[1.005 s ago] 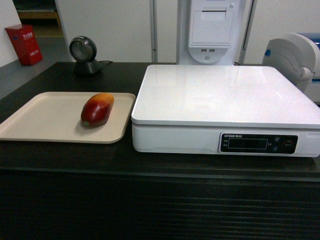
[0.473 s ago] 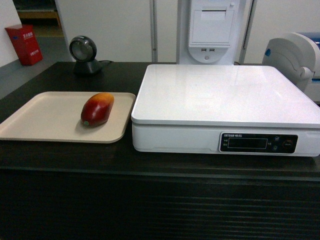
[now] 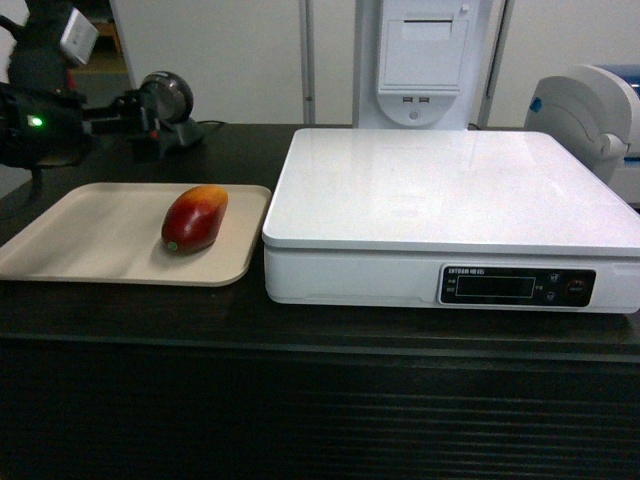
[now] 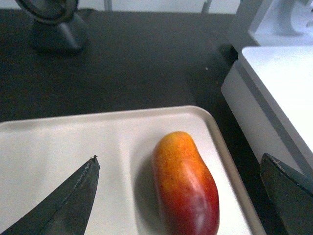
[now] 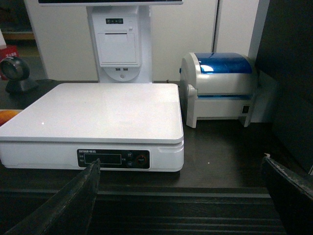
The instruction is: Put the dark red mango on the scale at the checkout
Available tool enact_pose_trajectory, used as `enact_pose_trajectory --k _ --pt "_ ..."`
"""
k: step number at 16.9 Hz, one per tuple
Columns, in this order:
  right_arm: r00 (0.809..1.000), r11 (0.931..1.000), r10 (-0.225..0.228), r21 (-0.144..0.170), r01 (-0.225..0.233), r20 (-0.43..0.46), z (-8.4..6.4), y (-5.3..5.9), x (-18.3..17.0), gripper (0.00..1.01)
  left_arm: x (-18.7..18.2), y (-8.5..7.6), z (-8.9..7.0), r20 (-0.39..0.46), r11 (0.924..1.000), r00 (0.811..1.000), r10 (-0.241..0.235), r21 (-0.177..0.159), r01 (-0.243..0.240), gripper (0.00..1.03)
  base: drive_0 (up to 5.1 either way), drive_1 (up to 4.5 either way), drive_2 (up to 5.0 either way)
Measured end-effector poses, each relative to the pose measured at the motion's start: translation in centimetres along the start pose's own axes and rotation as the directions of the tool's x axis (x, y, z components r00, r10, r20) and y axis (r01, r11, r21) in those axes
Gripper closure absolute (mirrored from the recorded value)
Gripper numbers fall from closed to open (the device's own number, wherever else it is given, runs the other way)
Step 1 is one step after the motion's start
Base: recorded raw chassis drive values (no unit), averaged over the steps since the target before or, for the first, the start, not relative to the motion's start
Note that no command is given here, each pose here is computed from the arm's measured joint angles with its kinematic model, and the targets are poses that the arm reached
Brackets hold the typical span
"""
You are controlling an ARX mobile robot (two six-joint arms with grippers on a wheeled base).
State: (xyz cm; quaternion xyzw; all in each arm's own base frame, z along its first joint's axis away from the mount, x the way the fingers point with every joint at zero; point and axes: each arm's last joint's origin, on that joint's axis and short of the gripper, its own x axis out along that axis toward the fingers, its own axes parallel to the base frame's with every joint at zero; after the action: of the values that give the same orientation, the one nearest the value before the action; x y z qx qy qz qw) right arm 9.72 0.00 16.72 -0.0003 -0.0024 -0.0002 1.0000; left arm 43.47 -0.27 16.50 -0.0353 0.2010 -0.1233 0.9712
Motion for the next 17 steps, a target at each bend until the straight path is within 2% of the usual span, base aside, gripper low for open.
enact_pose_trajectory --k 1,2,5,12,17 --pt "1.000 1.0000 0.000 0.000 0.000 0.000 0.0 0.0 0.0 0.03 2.9 -1.1 -1.6 -0.092 0.9996 0.995 -0.028 -0.008 0.028 0.05 0.0 0.00 0.0" --pt "1.000 1.0000 0.000 0.000 0.000 0.000 0.0 0.0 0.0 0.03 3.9 -1.7 -1.7 -0.116 0.9993 0.993 -0.037 -0.004 0.036 0.05 0.0 0.00 0.0" --pt "1.000 1.0000 0.000 0.000 0.000 0.000 0.0 0.0 0.0 0.03 5.3 -2.6 -0.4 -0.114 0.9983 0.992 -0.056 0.005 0.057 0.05 0.0 0.00 0.0" --pt "1.000 1.0000 0.000 0.000 0.000 0.000 0.0 0.0 0.0 0.03 6.6 -2.7 -0.5 -0.163 0.9986 0.985 -0.052 0.003 0.054 0.05 0.0 0.00 0.0" --pt "1.000 1.0000 0.000 0.000 0.000 0.000 0.0 0.0 0.0 0.03 7.4 -2.5 -1.1 -0.205 0.9995 0.979 -0.026 0.013 0.029 0.05 0.0 0.00 0.0"
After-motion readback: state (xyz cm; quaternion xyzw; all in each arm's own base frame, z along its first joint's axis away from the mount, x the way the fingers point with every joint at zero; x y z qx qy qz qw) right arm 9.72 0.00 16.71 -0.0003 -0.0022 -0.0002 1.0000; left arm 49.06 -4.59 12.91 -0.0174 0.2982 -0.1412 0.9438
